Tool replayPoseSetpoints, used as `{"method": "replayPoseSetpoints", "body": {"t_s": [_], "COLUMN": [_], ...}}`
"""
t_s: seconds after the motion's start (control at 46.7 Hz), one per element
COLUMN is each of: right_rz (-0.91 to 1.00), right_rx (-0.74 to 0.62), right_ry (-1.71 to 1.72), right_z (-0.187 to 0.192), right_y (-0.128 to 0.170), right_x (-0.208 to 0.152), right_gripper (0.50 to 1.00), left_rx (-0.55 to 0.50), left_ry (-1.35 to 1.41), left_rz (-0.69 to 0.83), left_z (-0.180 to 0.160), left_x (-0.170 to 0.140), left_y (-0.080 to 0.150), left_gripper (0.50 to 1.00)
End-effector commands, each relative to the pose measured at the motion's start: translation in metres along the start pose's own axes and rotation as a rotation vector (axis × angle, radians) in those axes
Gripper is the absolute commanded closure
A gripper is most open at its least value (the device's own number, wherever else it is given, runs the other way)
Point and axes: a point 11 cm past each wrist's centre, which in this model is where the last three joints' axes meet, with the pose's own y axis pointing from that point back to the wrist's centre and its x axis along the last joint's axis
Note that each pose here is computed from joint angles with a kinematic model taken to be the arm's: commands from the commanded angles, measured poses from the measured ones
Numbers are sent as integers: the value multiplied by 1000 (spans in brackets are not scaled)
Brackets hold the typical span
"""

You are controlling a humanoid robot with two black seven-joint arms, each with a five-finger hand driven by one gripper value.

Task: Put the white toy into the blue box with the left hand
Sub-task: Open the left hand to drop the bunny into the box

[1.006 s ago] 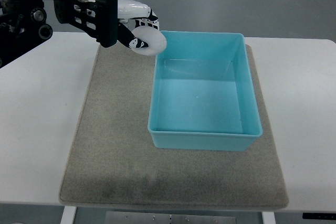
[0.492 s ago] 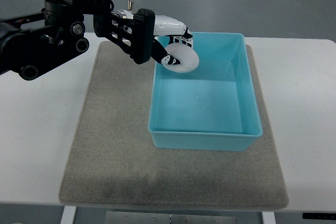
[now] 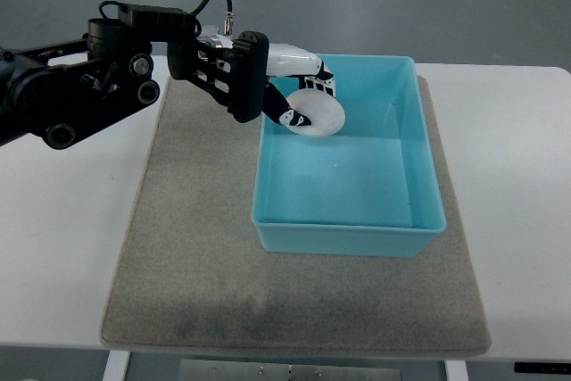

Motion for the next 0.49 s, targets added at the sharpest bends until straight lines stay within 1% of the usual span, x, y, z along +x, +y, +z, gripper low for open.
{"method": "replayPoseSetpoints", "body": {"t_s": [0.0,0.021,0.107,0.15,0.257,0.471], "right_rz": [0,0,0,0,0,0], "right_rx": [0,0,0,0,0,0], "right_ry": [1,1,-1,-1,-1,-1], "right_z": [0,0,0,0,0,0], "right_y": [0,0,0,0,0,0], "right_x": [0,0,0,0,0,0], "right_gripper": [564,564,564,564,564,564], "left_rx": [-2,0,1,4,8,20], "left_ry": [2,2,5,11,25,32], "left_rz": [7,7,3,-2,-3,27], "left_z": [0,0,-1,-3,-6,-11], "left_x": [0,0,-3,-6,-10,-2], "left_y": [0,0,0,0,1,4], "left_gripper": [630,613,602,581,576,570]}}
